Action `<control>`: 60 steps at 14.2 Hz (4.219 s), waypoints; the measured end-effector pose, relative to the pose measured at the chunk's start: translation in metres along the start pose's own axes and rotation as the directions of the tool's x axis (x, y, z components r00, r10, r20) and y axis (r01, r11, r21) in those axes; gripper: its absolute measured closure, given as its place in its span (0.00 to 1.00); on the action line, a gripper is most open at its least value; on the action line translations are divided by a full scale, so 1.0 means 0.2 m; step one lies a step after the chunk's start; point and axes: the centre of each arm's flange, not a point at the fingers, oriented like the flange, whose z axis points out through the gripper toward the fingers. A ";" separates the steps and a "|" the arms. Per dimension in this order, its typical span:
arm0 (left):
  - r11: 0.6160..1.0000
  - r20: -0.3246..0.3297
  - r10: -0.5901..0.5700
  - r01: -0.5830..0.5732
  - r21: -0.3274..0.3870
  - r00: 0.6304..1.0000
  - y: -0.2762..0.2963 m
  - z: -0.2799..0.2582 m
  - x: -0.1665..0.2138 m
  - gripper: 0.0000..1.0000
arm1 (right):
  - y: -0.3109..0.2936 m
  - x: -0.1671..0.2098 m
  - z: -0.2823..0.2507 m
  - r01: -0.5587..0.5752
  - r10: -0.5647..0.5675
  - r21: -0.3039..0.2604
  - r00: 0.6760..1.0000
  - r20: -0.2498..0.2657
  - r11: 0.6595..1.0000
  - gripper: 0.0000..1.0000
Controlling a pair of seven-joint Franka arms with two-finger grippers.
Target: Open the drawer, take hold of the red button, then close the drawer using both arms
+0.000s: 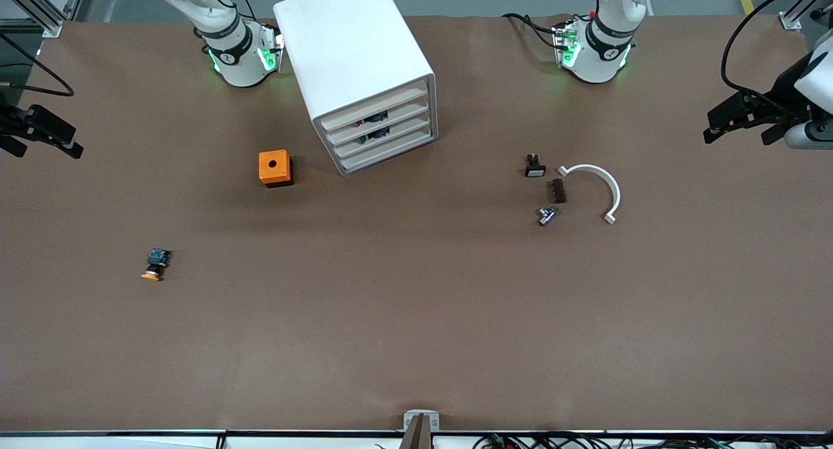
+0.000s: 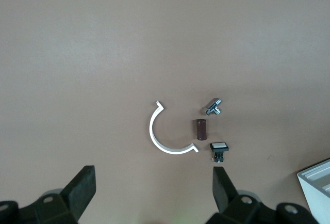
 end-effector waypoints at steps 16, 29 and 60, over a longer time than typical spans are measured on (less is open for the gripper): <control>1.000 0.082 -0.006 0.006 0.003 0.997 -0.01 0.21 0.10 0.00 | 0.00 0.00 0.00 0.000 0.000 0.000 1.000 0.006 1.000 0.00; 0.978 0.359 -0.201 0.205 0.026 0.911 0.67 0.61 0.06 0.00 | -0.01 -0.01 0.01 -0.025 0.025 0.000 0.999 0.023 1.000 0.00; 0.082 0.159 -0.922 0.224 0.971 -0.352 2.15 2.37 -0.37 0.24 | -0.62 -0.11 0.13 -0.531 0.530 -0.038 0.834 0.156 0.847 0.00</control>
